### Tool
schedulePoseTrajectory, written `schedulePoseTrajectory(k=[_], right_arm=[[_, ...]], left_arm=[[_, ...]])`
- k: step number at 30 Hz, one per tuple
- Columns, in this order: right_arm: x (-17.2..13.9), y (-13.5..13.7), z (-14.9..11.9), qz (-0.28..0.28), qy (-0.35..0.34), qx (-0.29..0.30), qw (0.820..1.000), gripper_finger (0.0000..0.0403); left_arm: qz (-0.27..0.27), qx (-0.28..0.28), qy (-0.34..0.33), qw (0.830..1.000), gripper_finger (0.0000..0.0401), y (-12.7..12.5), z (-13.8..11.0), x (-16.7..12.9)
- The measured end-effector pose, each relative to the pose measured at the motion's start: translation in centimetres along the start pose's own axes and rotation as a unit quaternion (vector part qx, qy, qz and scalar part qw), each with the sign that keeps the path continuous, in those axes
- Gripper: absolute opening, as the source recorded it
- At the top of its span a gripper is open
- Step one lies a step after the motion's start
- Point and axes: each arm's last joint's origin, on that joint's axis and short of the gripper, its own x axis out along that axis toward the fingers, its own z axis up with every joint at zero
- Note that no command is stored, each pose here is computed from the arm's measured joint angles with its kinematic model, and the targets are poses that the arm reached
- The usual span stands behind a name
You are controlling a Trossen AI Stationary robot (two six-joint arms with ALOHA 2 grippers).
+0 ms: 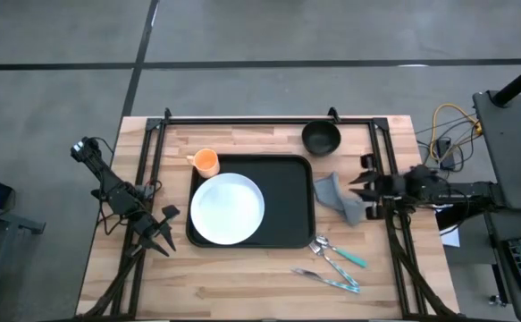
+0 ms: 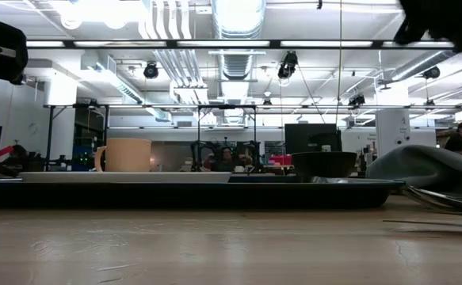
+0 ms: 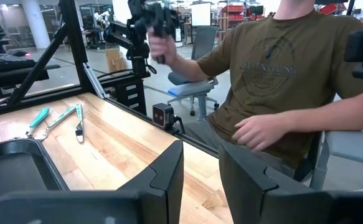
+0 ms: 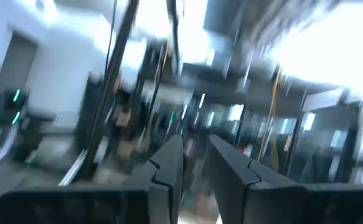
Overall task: Set up tray
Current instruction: Put the bowl on top of the plate in the serving tray
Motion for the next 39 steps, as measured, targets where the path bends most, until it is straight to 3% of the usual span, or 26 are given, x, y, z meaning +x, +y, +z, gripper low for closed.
schedulePoseTrajectory(k=[3, 8, 13, 17, 21, 25, 27, 30, 32, 34, 37, 38, 39], right_arm=[[-0.2, -0.3, 2.1, -0.022, -0.107, -0.077, 0.991, 0.0063], [-1.2, -0.5, 4.8, -0.078, -0.241, -0.2, 0.946, 0.0063], [-1.9, -0.5, 5.8, -0.099, -0.294, -0.22, 0.925, 0.0063], [-1.8, -0.6, 5.7, -0.117, -0.285, -0.247, 0.919, 0.0063], [-1.6, -1.2, 5.3, -0.222, -0.224, -0.263, 0.912, 0.0063], [-1.2, -2.1, 5.4, -0.333, -0.153, -0.266, 0.891, 0.0063], [-0.8, -2.3, 5.8, -0.351, -0.141, -0.267, 0.886, 0.0063], [0.4, -2.7, 6.6, -0.345, -0.135, -0.251, 0.894, 0.0063], [1.9, -3.6, 7.6, -0.385, -0.082, -0.228, 0.891, 0.0063], [3.8, -5.3, 8.9, -0.48, 0.024, -0.198, 0.854, 0.0063], [6.2, -8.0, 9.8, -0.594, 0.217, -0.163, 0.757, 0.0063], [6.5, -8.7, 9.6, -0.595, 0.27, -0.135, 0.745, 0.0063], [6.6, -9.3, 9.5, -0.57, 0.313, -0.082, 0.756, 0.0063]], left_arm=[[0.0, 0.0, 0.0, 1.0, 0.0084, 0.0, 0.0, 0.0], [0.0, 0.0, 0.0, 1.0, 0.0084, 0.0, 0.0, 0.0], [0.0, 0.0, 0.0, 1.0, 0.0084, 0.0, 0.0, 0.0], [0.0, 0.0, 0.0, 1.0, 0.0084, 0.0, 0.0, 0.0], [0.0, 0.0, 0.0, 1.0, 0.0084, 0.0, 0.0, 0.0], [0.0, 0.0, 0.0, 1.0, 0.0084, 0.0, 0.0, 0.0], [0.0, 0.0, 0.0, 1.0, 0.0084, 0.0, 0.0, 0.0], [0.0, 0.0, 0.0, 1.0, 0.0084, 0.0, 0.0, 0.0], [0.0, 0.0, 0.0, 1.0, 0.0084, 0.0, 0.0, 0.0], [0.0, 0.0, 0.0, 1.0, 0.0084, 0.0, 0.0, 0.0], [0.0, 0.0, 0.0, 1.0, 0.0084, 0.0, 0.0, 0.0], [0.0, 0.0, 0.0, 1.0, 0.0084, 0.0, 0.0, 0.0], [0.0, 0.0, 0.0, 1.0, 0.0084, 0.0, 0.0, 0.0]])
